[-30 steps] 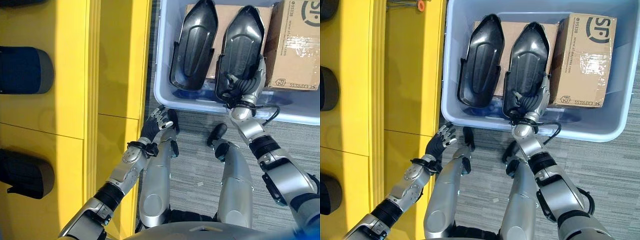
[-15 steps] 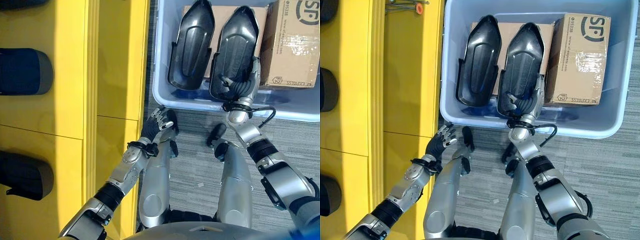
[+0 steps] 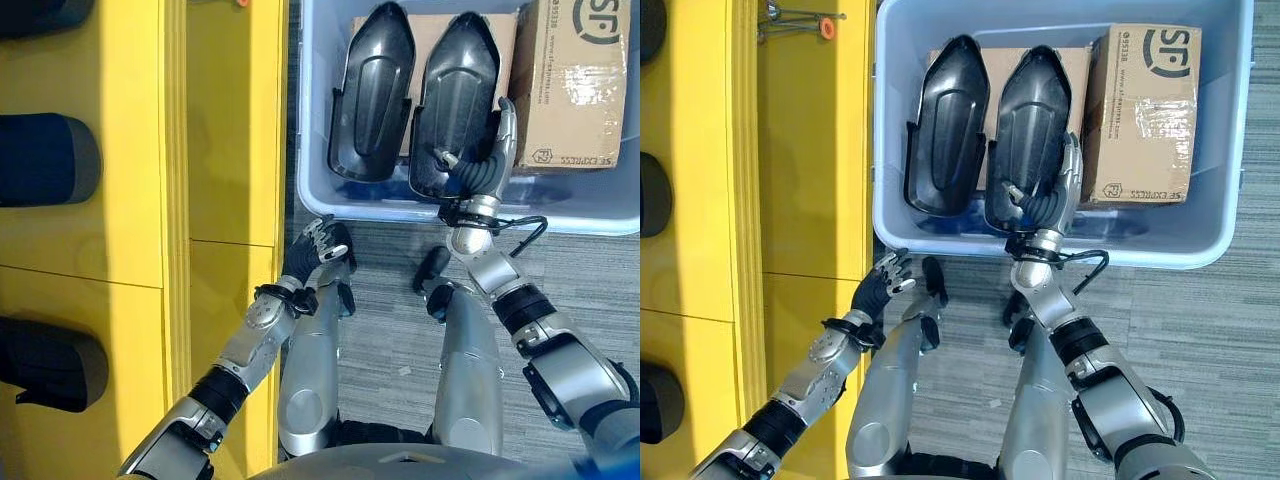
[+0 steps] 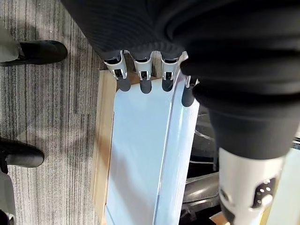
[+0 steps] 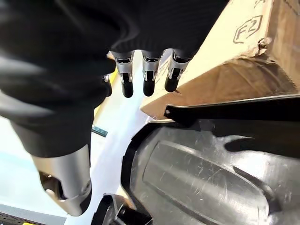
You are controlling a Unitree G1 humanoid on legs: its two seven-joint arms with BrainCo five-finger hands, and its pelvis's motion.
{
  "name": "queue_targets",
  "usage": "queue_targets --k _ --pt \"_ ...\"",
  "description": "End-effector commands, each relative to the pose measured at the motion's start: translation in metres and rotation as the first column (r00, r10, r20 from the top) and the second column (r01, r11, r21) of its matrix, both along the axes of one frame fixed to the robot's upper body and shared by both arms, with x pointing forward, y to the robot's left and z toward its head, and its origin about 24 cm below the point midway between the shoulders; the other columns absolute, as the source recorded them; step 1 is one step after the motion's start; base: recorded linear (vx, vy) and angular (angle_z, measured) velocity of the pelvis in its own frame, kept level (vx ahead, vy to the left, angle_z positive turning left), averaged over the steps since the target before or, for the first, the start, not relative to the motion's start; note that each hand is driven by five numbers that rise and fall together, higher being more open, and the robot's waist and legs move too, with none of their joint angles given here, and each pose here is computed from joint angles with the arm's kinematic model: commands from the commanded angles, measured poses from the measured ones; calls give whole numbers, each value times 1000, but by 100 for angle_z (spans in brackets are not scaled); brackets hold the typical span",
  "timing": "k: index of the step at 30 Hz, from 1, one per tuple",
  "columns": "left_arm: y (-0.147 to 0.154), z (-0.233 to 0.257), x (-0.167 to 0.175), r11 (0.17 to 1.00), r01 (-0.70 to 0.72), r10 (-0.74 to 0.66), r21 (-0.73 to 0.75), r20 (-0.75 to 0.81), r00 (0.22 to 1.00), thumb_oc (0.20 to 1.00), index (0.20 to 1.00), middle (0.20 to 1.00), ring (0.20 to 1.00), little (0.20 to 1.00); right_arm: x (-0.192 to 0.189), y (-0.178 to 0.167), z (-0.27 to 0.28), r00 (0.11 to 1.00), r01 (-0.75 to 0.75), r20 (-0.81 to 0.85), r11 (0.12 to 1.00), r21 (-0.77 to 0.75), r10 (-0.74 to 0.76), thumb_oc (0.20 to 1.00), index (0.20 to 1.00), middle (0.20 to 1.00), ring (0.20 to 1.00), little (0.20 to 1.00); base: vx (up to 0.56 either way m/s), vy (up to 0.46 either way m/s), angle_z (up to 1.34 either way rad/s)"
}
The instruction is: Move parts from the plastic box to the shelf.
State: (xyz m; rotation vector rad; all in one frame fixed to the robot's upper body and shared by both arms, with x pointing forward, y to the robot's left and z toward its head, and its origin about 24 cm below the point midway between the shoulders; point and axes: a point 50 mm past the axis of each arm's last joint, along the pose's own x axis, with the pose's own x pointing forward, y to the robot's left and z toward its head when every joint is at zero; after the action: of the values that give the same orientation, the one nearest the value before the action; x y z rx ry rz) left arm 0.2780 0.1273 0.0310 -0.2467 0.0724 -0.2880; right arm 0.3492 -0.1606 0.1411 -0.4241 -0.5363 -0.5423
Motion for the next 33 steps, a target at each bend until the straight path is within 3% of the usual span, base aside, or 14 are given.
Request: queue_targets --k 1,5,17,33 --pt "-14 -3 -11 998 56 -56 -17 25 998 1000 1000 1000 1000 1000 -3 -2 13 997 -17 76 998 68 12 1000 1000 1000 1000 1000 59 19 1" --pt "-15 -1 -9 1000 29 -29 -11 31 999 1000 1000 1000 1000 1000 -3 -4 5 999 13 45 984 175 -21 1000 1000 1000 1000 1000 0 0 0" --pt "-23 0 -9 998 58 -58 -6 21 998 1000 1000 1000 1000 1000 4 -9 -3 999 44 -22 966 255 -39 1000 1000 1000 1000 1000 0 0 0" --pt "-19 5 -2 995 97 -97 23 20 995 1000 1000 1000 1000 1000 24 -34 -3 978 107 -183 993 53 -96 1000 1000 1000 1000 1000 -1 -9 1"
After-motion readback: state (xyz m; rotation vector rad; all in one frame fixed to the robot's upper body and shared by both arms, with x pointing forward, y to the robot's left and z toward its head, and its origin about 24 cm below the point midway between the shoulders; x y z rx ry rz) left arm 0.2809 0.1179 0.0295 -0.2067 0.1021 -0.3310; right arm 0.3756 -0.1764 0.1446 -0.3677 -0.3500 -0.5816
